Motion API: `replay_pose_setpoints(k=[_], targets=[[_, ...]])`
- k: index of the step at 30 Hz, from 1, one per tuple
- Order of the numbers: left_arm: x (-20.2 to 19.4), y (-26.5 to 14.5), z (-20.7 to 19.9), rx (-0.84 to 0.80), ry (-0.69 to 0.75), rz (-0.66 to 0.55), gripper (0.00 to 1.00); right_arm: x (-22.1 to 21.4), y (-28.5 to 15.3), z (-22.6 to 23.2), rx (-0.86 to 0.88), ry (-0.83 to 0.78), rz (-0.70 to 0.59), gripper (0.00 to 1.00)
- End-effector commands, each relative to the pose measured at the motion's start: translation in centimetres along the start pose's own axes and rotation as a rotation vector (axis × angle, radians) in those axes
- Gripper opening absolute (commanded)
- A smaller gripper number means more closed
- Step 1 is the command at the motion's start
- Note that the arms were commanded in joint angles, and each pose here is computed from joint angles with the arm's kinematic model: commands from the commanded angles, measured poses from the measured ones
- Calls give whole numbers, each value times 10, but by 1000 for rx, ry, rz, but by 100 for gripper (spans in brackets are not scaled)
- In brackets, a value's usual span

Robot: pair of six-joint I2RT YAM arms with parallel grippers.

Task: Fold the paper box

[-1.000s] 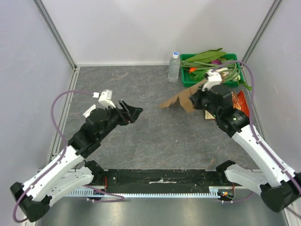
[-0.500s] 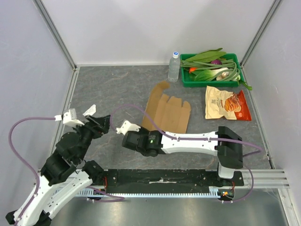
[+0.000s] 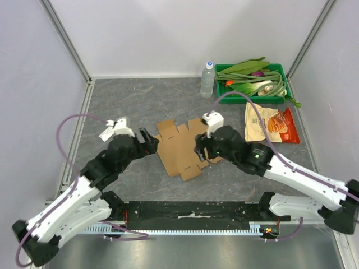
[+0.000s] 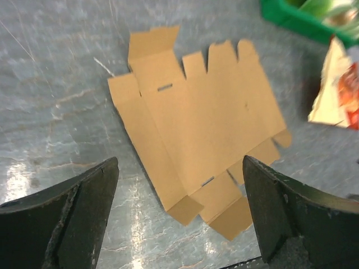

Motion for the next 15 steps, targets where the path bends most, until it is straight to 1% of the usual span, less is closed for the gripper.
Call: replay_pose_setpoints(k=[1,2,3,5,6,7,8,9,11,12,13,14,15], targets=[[-19,28,-21,-65,-26,152,98,-45,5,-17,31,243,98,73],[-26,37,-20,-46,-20,193,98,-65,9,-21,24,273,149,73],[-31,42,-20,-47,-23,219,98,-72,8,-28,30,322,162,72],[-37,49,-26,-128,-17,282,98,-94,13,-26,68,401,200,71],[-50,56,-29,-170,2,397,96,-97,12,-25,107,438,197,71],[-53,60,-32,-194,7,438,93,-102,12,-23,117,455,198,71],[-60,65,-32,-194,15,495,90,-113,15,-22,110,491,218,71],[-71,72,-31,-194,24,585,83,-118,15,-22,97,500,229,70],[-83,79,-26,-187,31,639,79,-134,18,-26,38,506,258,67],[-94,83,-17,-161,26,674,74,-139,19,-27,17,504,269,65],[-98,84,-13,-159,17,688,72,-144,20,-30,-15,497,272,65],[-102,86,-14,-182,7,685,69,-149,21,-31,-29,491,281,64],[-111,84,-7,-172,-31,719,64,-151,22,-32,-42,484,287,64]])
Point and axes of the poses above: each gripper's point midway between its finger pads, its own y axis out along the fingers, its own z axis along the line the jaws close on, x = y × z, the point moved 9 cm from there along -y, back along the fingers, and after that the axes turned 10 degrees about -y, right-handed, at the moved point
